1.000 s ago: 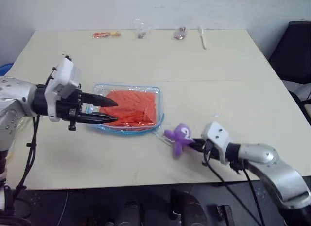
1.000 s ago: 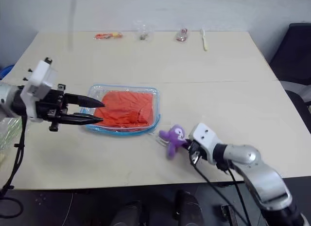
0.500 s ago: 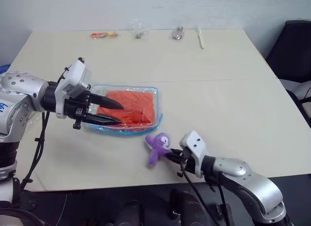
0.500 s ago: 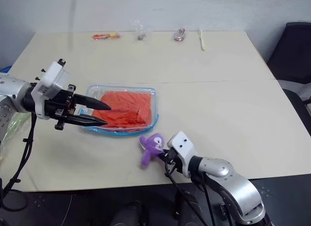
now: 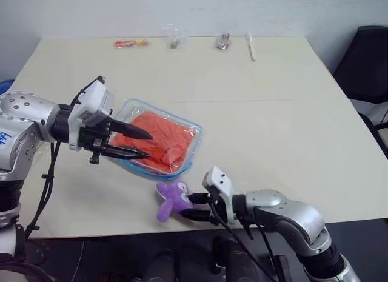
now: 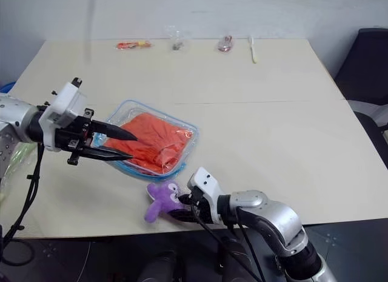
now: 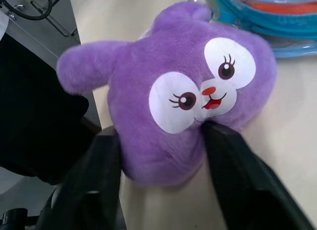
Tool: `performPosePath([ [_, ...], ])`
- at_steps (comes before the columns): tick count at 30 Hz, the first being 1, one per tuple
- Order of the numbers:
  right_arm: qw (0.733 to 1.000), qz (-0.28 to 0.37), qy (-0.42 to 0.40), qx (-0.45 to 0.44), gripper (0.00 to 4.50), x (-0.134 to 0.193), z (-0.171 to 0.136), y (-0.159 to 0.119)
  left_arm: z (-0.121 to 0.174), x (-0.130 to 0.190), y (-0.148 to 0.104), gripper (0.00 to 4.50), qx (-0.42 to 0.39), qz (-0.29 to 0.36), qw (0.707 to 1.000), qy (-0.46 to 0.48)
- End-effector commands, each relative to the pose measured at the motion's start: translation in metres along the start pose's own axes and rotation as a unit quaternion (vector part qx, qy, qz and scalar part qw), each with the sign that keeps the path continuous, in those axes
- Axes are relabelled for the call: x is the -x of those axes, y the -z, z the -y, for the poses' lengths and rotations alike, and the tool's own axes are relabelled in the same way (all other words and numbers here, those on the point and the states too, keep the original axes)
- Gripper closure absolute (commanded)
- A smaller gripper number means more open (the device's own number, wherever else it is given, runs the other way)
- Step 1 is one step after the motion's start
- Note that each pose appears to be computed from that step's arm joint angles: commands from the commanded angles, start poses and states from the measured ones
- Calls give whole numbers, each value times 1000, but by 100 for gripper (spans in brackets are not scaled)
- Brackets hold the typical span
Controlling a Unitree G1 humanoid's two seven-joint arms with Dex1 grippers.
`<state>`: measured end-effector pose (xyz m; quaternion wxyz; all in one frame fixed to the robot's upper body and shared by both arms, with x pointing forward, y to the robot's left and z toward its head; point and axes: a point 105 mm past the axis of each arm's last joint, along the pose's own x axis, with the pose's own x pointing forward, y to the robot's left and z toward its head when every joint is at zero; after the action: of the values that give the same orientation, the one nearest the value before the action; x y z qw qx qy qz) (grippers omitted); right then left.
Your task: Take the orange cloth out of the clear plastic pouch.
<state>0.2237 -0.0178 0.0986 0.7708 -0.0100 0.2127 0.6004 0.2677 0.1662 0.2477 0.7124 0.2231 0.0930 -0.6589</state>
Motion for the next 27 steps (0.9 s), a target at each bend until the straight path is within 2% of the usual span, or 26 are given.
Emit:
performPosePath([
  [1,1000,6,5,16,79,11,0,-2,2,5,-8,230,-26,-4,1000,-16],
  [3,1000,0,4,14,6,19,-2,2,1,4,-8,230,-25,-2,999,-19],
  [12,999,-13,25,42,2,36,-3,3,4,-3,12,230,-43,-38,998,-8],
  [15,988,4,79,134,2,54,10,-21,11,-12,12,230,-43,-29,999,11],
  [18,950,9,145,275,2,65,34,-56,22,-18,15,230,-39,-33,998,37],
  [20,926,1,154,346,2,62,44,-69,24,-18,16,230,-34,-34,998,38],
  [23,903,15,156,400,2,47,55,-82,23,-11,18,230,-21,-43,999,23],
  [27,881,11,136,453,2,25,59,-82,23,7,24,230,-7,-64,998,-6],
])
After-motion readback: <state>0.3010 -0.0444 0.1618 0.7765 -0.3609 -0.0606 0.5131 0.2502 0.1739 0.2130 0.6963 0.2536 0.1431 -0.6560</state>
